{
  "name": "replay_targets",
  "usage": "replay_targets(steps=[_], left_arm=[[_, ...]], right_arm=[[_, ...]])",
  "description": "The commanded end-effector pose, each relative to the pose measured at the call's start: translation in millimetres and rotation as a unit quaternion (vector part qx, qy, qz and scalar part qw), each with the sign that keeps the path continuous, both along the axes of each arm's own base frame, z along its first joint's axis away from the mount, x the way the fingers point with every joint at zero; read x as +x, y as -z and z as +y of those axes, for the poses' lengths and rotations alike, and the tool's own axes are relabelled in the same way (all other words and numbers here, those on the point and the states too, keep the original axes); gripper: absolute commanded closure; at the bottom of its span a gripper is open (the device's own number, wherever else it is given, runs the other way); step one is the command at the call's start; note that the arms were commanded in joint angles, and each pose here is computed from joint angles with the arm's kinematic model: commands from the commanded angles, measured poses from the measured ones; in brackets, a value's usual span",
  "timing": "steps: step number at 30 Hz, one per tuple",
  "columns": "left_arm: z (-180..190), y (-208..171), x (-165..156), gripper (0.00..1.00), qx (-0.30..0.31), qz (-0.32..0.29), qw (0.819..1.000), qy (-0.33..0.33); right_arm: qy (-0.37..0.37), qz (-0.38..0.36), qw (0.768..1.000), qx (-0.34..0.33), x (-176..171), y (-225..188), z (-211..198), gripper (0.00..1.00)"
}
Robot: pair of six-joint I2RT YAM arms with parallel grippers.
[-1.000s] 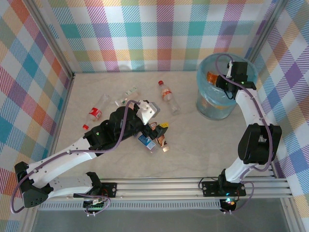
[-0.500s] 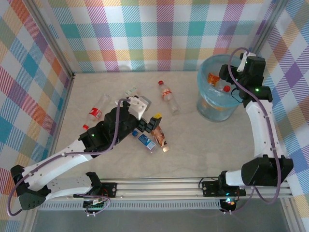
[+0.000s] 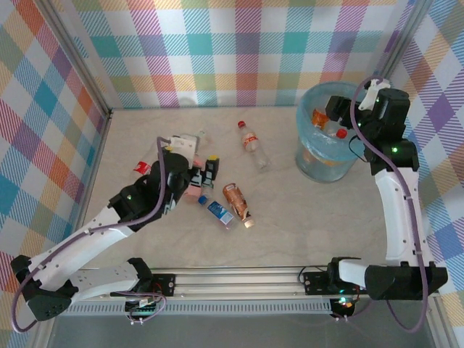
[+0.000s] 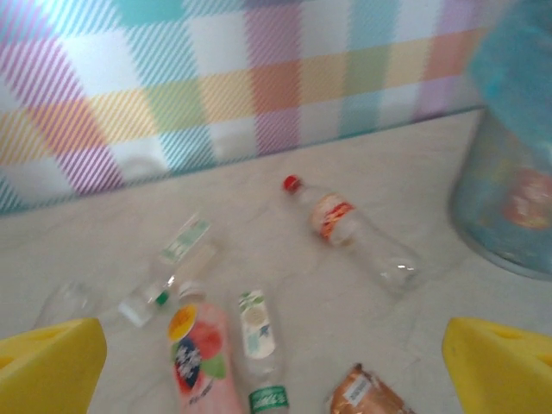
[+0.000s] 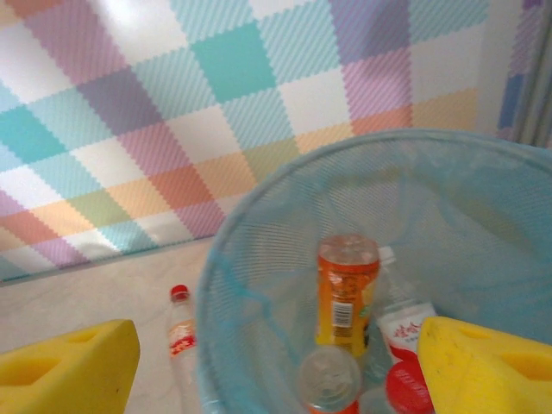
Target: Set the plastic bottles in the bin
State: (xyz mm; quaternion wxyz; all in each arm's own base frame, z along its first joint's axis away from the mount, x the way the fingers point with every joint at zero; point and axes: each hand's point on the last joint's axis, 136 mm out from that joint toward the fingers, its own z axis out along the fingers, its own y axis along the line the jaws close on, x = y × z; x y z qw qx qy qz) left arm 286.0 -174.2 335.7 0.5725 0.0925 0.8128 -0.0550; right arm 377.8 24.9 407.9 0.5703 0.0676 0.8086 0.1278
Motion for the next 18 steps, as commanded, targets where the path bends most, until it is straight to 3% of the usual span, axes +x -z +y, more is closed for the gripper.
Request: replay_targets(steps=[1, 12, 18], left_arm=[[41.3, 24.1, 8.0, 0.00, -0.016, 0.067, 0.993, -0.093], [104.5, 93.5, 29.1, 0.00, -0.124, 0.218, 0.954, -0.167], [142.5, 128.7, 43.3, 0.01, -0.138, 0.286, 0.928, -0.193]], right_arm=[[-0.036, -0.025, 0.999, 0.013, -18.2, -22.1, 21.4, 0.16], [-0.140, -0.047, 0.989, -0.001, -45.0, -29.0, 88.2, 0.17], [-0.220, -0.043, 0.975, -0.014, -55.3, -19.0, 138.1, 0.17]])
